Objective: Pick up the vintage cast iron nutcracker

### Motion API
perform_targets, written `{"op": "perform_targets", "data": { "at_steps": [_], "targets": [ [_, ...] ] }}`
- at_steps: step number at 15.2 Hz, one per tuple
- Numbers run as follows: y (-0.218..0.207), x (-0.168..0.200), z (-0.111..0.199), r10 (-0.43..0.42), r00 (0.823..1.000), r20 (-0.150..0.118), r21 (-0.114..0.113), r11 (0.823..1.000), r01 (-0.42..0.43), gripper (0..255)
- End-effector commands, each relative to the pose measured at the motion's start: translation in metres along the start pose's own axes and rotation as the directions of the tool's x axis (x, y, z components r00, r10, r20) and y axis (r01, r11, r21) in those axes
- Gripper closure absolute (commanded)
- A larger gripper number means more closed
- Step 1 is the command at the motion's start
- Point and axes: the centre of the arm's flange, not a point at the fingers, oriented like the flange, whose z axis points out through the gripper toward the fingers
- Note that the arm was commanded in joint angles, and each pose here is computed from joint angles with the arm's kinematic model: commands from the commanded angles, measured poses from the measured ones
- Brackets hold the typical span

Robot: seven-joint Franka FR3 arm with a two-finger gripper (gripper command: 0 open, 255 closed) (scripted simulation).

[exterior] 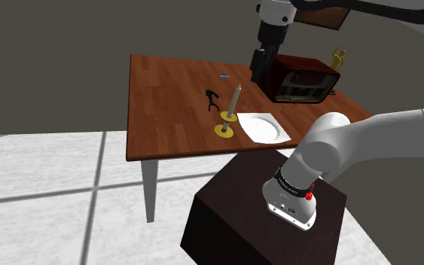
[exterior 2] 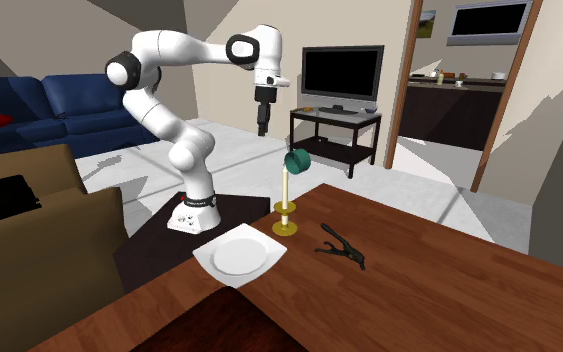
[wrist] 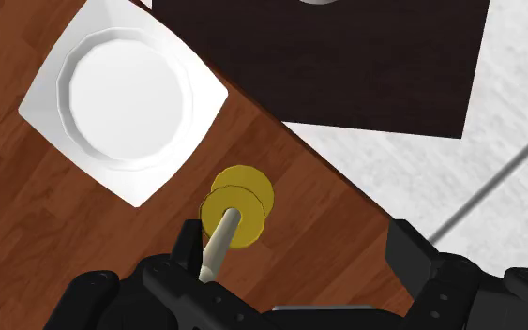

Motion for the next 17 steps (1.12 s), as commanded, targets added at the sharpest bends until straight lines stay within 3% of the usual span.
{"op": "perform_targets", "data": {
  "at_steps": [1,9,17],
  "targets": [
    [0.0,0.0,0.0,0.0,1.0,0.0,0.0,1.0,0.0,0],
    [0.03,0.094,0.054,0.135,0.989,0.054,-0.011,0.991,-0.134,0],
    [0.073,0.18,0.112,0.267,0.958,0.105,-0.029,0.964,-0.265,0]
  ]
}}
